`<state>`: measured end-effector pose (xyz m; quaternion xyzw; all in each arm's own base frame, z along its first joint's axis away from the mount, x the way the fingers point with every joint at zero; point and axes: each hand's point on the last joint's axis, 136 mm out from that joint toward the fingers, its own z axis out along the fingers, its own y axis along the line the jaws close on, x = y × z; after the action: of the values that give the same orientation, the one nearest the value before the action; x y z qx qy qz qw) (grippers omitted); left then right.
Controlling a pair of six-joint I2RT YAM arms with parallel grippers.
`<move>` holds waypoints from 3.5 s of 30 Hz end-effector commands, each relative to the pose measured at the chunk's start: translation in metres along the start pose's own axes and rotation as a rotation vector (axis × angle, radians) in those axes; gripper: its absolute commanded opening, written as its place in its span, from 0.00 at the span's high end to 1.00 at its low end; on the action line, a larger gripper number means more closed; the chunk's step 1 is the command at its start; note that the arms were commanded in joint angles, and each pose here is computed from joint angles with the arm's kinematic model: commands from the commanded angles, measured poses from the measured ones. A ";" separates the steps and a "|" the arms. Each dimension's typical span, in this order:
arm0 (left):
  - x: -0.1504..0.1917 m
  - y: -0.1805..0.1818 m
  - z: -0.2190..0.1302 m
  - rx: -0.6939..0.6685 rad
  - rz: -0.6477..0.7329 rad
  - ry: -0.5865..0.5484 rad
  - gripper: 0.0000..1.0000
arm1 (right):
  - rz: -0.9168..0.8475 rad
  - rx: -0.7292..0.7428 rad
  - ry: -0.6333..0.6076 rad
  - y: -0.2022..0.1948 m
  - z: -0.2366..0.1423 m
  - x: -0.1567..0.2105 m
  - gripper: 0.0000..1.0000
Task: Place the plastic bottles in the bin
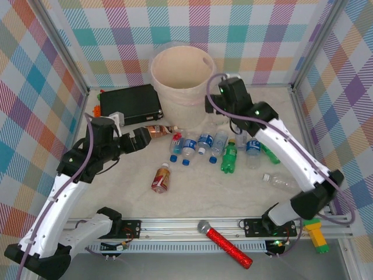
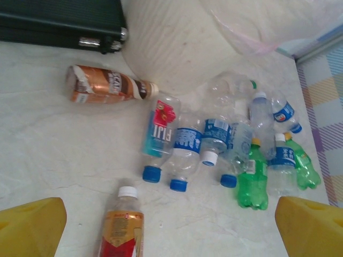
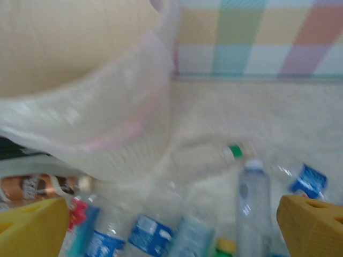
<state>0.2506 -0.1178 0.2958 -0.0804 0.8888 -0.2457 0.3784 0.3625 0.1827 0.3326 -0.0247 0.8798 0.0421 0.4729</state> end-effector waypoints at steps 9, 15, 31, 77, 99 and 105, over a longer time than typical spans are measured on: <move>0.015 -0.051 0.034 0.182 0.074 0.103 0.00 | 0.314 0.307 0.170 -0.128 -0.058 0.106 0.01; 0.029 -0.069 0.047 0.195 0.124 0.157 0.00 | 0.591 0.495 0.308 -0.184 -0.084 0.175 0.01; 0.041 -0.070 0.046 0.155 0.201 0.190 0.01 | 1.194 0.580 0.569 -0.225 -0.058 0.279 0.00; 0.031 -0.057 0.028 0.090 0.204 0.136 0.00 | 1.466 0.571 0.411 -0.277 -0.018 0.307 0.40; -0.009 -0.033 0.008 -0.071 0.188 -0.063 0.00 | 0.785 0.059 0.049 -0.159 -0.040 0.023 0.45; -0.012 -0.023 -0.009 -0.096 0.171 -0.101 0.00 | 0.500 -0.059 -0.049 -0.081 -0.033 -0.061 0.43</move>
<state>0.2583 -0.1419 0.3061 -0.0225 0.8897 -0.1747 0.4211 0.3642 0.0829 0.3670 0.2368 0.8489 0.2169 0.4199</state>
